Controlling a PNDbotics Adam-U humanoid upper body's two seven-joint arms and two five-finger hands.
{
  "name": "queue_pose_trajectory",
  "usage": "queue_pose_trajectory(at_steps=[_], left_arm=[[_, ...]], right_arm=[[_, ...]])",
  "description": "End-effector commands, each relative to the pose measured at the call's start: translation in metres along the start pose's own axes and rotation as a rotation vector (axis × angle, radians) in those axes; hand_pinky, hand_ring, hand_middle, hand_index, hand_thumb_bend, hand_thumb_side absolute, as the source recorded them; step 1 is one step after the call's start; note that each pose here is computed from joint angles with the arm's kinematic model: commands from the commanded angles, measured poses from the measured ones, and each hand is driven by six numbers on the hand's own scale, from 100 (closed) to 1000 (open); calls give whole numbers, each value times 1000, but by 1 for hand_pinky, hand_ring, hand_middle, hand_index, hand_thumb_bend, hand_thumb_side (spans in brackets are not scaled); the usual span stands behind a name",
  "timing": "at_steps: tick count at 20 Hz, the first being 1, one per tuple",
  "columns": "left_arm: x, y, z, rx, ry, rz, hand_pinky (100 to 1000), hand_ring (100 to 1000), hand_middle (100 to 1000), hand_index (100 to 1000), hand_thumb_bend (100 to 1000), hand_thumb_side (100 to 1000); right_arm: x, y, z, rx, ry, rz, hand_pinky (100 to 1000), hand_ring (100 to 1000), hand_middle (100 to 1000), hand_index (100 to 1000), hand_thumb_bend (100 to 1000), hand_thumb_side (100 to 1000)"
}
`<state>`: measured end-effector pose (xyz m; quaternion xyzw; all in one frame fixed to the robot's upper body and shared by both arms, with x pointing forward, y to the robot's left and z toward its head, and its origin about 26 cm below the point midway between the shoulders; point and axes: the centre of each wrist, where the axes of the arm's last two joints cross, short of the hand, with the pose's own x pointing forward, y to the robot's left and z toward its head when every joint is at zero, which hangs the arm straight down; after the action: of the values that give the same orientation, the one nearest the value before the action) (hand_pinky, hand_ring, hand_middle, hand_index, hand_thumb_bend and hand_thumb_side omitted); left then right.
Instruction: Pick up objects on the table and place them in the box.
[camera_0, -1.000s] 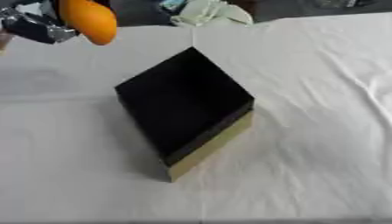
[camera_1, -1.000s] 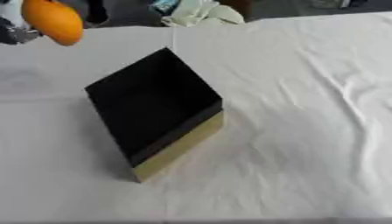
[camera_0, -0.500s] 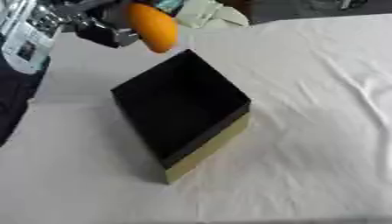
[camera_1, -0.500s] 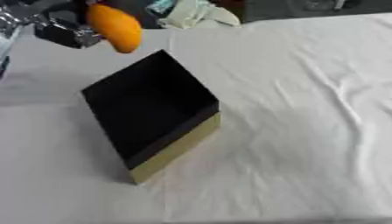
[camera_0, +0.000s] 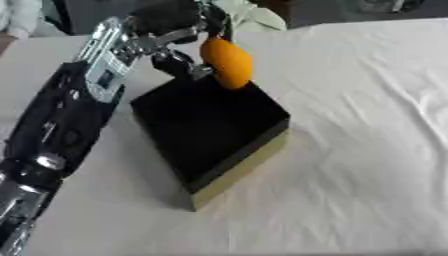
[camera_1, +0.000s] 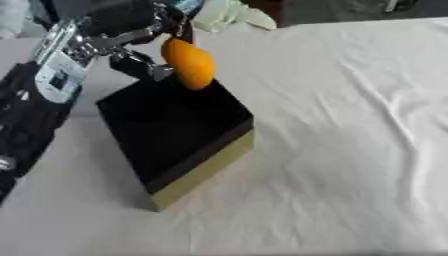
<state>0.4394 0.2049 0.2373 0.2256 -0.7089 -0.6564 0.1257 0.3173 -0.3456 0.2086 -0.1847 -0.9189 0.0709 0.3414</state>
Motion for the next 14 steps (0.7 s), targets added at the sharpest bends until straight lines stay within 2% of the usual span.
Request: queue_pose_trajectory(at_steps=[1,5,10,14], left_arm=[[0,2,-2,-8,17,-25,185,503,594,632,100,100],[2,-14,-2,-26,51,-12,187,500,592,631,100,100],[5,-24,-1,-39,71,-12,189,498,589,628,100,100],[6,-28,1,-61,68,-9,227,522,609,649,162,100]], right_arm=[[9,-4,-6,-8,-40,3,665,577,585,837,100,780],[9,-4,-6,-9,-39,2,664,577,585,837,100,781],[9,-4,-6,-9,-37,2,664,577,584,837,100,783],[8,-5,-5,-9,-35,3,664,577,583,837,100,783]])
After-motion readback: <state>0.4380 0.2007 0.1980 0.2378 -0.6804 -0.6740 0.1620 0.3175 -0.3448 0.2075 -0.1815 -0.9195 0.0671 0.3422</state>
